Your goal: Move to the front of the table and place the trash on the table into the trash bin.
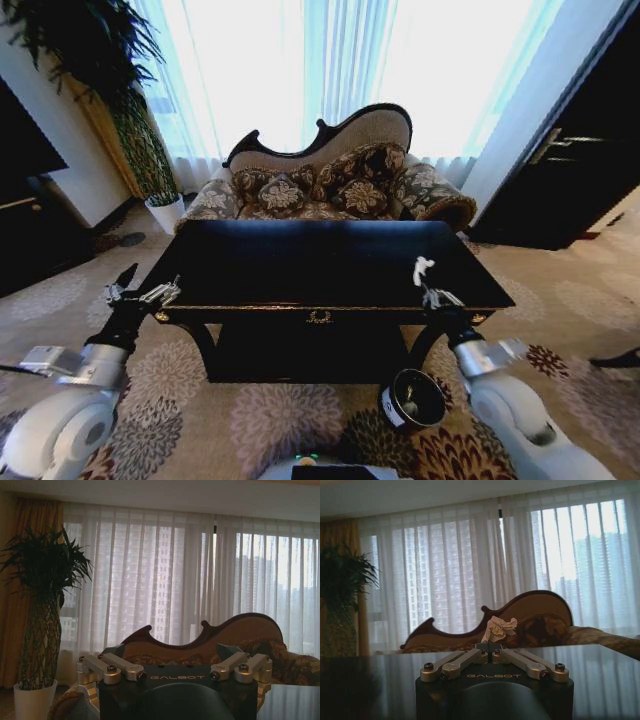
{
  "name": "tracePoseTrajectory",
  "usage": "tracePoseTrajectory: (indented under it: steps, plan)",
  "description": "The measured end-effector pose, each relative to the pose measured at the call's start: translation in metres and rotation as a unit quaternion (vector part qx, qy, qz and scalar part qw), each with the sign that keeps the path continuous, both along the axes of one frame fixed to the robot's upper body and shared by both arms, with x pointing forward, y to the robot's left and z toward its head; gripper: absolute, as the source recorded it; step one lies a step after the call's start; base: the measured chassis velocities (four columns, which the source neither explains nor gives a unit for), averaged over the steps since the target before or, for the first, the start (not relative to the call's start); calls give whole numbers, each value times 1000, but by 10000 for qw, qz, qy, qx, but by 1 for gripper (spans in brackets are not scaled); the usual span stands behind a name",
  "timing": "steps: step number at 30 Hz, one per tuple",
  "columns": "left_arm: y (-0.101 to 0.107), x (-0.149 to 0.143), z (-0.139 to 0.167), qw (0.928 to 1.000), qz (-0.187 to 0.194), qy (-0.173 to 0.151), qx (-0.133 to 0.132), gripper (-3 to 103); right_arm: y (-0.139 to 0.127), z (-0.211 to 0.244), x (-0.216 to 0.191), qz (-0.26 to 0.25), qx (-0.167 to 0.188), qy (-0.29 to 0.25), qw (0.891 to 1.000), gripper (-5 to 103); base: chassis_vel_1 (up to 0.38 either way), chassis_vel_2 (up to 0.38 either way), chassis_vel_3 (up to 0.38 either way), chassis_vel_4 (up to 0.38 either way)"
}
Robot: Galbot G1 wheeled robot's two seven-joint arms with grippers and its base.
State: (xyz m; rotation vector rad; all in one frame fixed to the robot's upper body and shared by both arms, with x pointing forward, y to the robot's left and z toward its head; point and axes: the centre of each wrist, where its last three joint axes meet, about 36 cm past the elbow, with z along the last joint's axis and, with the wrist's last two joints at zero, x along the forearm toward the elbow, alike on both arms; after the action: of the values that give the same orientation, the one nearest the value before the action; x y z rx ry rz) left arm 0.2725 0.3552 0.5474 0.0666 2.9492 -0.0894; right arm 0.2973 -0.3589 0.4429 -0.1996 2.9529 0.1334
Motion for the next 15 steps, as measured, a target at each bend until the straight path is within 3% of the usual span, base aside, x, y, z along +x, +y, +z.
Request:
tracePoseTrajectory:
  steps: [8,15]
  plan:
    - [0,0,0,10000,0,0,0,100,-20,-36,-18,-396,70,102,9991,0,0,0,0,0]
    - [0,0,0,10000,0,0,0,100,-30,-93,-46,-1018,213,488,9934,0,0,0,0,0]
